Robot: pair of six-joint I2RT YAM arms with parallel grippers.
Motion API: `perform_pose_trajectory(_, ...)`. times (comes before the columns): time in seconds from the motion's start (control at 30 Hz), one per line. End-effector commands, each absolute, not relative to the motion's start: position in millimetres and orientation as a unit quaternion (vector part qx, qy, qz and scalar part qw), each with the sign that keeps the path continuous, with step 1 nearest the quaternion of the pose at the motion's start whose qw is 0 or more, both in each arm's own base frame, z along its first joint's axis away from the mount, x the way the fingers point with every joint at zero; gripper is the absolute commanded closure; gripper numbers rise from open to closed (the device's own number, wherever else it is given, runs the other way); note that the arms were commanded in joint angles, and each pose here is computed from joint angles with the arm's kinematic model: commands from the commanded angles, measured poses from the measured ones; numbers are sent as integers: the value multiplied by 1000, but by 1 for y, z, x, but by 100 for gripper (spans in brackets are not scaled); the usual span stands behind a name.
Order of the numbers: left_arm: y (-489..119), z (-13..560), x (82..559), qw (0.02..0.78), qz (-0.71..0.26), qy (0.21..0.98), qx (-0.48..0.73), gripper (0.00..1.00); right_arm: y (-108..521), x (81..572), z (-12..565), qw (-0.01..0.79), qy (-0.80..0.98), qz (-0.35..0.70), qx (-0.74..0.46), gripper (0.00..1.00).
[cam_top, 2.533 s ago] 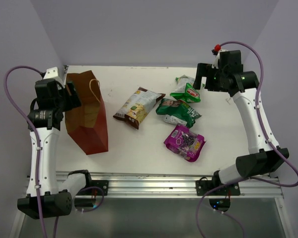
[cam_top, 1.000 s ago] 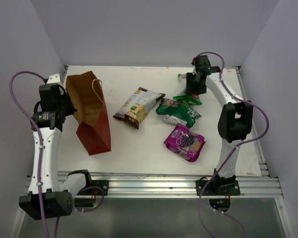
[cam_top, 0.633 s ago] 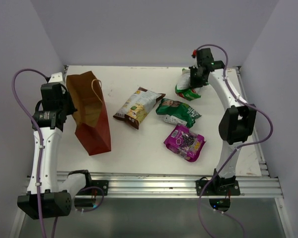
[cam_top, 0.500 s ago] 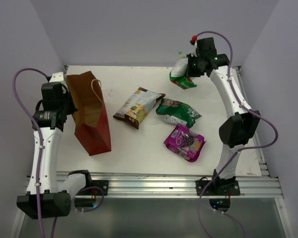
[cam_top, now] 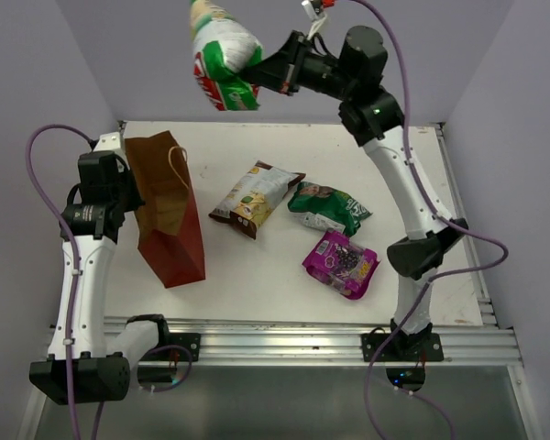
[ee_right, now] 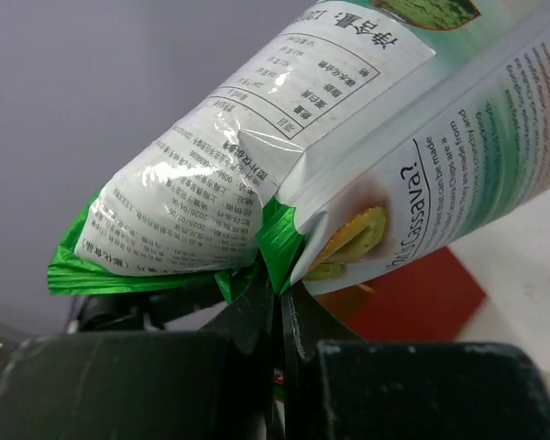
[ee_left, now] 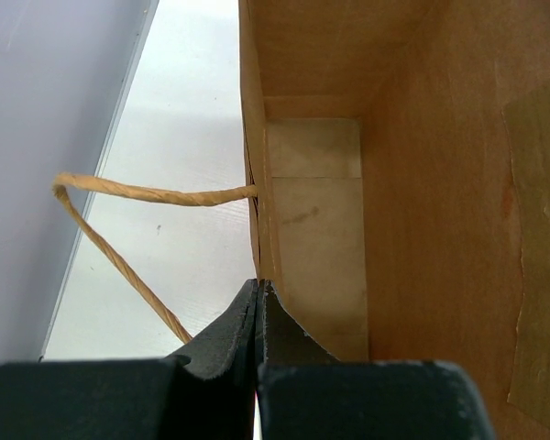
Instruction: Place the snacks into the paper bag
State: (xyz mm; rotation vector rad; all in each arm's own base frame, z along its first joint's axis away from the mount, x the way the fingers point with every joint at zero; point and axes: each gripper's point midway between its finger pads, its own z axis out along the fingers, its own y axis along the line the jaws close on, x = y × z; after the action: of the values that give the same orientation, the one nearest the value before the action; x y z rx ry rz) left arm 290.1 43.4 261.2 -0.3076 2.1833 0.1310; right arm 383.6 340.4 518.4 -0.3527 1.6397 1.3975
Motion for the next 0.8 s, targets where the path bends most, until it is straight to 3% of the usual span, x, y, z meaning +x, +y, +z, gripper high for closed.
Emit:
perform_pose_trajectory(0.0, 39, 280, 291, 470, 47, 875, -107, 100, 400, 315, 581, 390, 529, 719, -225, 100)
perform_pose_trajectory(0.1, 36, 282, 291, 472, 43, 874, -104, 100, 432, 278, 594, 320, 480, 785, -226, 100)
perform_pose_trajectory(0.27, 37, 283, 289, 475, 46, 873, -103, 100, 487, 240, 565, 231, 492, 807, -230, 100)
perform_pose_trajectory(0.6, 37, 287, 287, 479, 57, 870, -100, 100, 489, 214, 523, 210, 580, 753, -229, 100)
perform_pose_trajectory(0.77, 41, 292, 287, 483, 70, 867, -103, 100, 485, 211, 453, 174, 660, 701, -206, 100)
